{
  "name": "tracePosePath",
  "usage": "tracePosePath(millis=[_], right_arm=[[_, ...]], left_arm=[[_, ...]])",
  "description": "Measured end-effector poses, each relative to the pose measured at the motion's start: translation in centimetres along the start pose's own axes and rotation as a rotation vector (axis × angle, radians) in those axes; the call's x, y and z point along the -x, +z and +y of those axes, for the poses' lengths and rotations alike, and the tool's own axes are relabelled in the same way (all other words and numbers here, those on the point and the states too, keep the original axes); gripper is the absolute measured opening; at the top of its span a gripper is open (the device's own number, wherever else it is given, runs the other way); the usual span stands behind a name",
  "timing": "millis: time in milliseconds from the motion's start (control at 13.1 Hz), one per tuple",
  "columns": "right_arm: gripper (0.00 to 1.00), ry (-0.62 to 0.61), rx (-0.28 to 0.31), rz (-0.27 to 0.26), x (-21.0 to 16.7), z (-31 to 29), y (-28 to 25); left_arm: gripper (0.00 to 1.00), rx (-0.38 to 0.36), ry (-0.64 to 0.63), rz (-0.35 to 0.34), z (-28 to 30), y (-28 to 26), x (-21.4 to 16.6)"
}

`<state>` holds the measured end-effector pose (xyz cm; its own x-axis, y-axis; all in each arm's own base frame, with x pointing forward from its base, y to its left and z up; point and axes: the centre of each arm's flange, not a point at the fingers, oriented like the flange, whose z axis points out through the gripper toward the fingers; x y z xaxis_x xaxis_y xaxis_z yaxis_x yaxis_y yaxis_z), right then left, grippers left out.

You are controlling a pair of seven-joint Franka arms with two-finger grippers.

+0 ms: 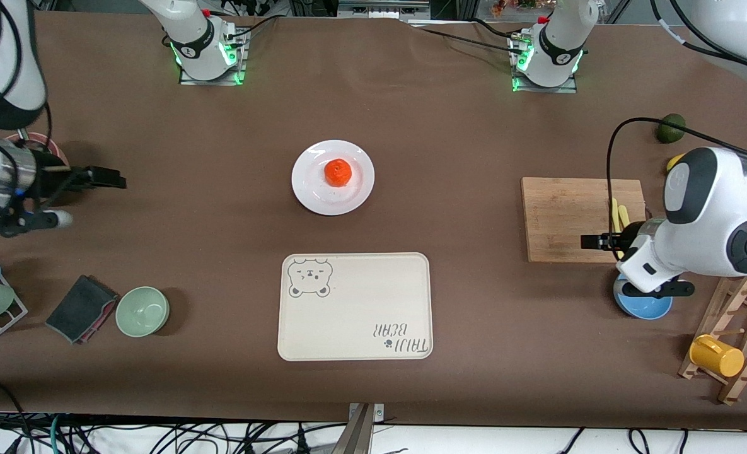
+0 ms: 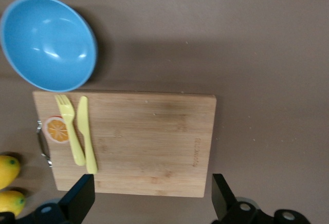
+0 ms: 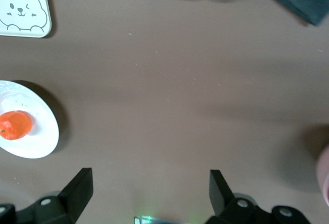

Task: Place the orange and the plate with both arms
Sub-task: 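Release the orange and withdraw the left gripper while the right gripper approaches, then grasp the white plate rim with the right gripper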

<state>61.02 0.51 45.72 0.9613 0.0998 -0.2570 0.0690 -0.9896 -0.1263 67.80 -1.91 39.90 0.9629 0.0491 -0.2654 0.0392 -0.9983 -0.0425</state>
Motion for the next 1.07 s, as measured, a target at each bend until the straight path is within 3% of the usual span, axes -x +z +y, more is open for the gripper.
tracePosePath(millis=[230, 460, 613, 843, 1072], right_arm=[[1.00, -0.023, -0.110, 0.027, -2.3, -3.5, 4.0], [1.00, 0.009, -0.241, 0.086, -2.9, -6.7, 10.5], [1.00, 0.039, -0.305, 0.114, -2.4, -9.1, 14.7], [1.00, 0.093, -0.377, 0.167, -0.3, -13.5, 20.5], [1.00, 0.144, -0.432, 0.164, 2.5, -17.2, 24.9]], left_arm=[[1.00, -0.003, -0.053, 0.110, -3.2, -5.6, 1.1], [1.00, -0.032, -0.057, 0.268, -2.7, -11.3, 6.2], [1.00, -0.008, -0.071, 0.275, -2.7, -11.2, 9.9], [1.00, 0.107, -0.098, 0.256, -2.7, -9.5, 12.2], [1.00, 0.113, -0.103, 0.275, -3.1, -11.6, 14.3]])
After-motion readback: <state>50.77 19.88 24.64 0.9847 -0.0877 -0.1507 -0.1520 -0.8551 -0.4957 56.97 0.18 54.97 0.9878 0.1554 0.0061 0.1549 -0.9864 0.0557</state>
